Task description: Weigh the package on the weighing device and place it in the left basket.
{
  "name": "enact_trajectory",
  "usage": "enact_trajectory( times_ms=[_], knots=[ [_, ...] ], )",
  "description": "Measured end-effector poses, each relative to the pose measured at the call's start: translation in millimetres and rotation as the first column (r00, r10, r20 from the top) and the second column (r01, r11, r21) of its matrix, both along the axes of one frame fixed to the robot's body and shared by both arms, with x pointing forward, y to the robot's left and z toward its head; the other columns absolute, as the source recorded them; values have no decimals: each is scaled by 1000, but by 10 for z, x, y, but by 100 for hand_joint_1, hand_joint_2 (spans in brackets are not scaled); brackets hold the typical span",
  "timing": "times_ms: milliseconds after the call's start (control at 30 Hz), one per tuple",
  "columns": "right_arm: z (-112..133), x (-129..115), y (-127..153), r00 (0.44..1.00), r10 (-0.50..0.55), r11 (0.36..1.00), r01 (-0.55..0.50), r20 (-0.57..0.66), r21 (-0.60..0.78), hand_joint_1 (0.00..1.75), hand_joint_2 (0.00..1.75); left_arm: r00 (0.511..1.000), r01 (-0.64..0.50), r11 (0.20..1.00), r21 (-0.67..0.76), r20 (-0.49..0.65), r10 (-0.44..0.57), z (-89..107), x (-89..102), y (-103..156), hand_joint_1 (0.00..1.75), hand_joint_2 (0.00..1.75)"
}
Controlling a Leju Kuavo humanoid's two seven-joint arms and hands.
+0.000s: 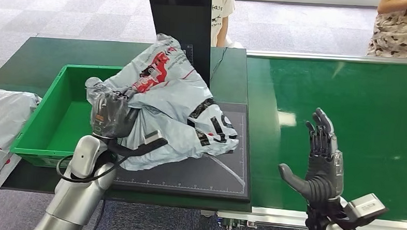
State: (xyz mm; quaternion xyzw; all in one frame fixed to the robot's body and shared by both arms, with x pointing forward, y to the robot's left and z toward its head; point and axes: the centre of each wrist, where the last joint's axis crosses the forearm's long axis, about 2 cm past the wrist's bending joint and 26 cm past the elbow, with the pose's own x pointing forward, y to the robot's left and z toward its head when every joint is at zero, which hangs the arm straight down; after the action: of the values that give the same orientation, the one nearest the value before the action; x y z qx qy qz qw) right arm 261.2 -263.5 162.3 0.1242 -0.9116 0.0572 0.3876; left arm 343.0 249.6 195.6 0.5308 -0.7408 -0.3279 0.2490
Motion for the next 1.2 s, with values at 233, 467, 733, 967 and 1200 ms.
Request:
enact_trajectory(
  times_ms=[233, 467, 733, 967, 1200],
  knots=[
    [4, -2, 16, 1000, 4, 1000, -4, -5, -13, 0, 175, 946, -322, 944, -73, 26, 324, 200, 316, 807, 175, 175],
    [53, 56, 52, 1000, 20, 1000, -20, -2, -24, 0, 175, 824, -567, 823, -43, -24, 566, 258, 502, 1410, 175, 175],
    [98, 120, 76, 1000, 25, 999, -25, 4, -37, 0, 175, 683, -687, 721, 90, -257, 683, 40, 648, 1660, 175, 175],
    [87, 123, 92, 1000, 31, 999, -31, -2, -35, 0, 175, 571, -657, 703, 272, -429, 700, -281, 705, 1475, 162, 175],
    [54, 128, 95, 1000, 30, 999, -31, -5, -34, 0, 175, 549, -612, 708, 353, -456, 701, -391, 733, 1373, 0, 175]
  ],
)
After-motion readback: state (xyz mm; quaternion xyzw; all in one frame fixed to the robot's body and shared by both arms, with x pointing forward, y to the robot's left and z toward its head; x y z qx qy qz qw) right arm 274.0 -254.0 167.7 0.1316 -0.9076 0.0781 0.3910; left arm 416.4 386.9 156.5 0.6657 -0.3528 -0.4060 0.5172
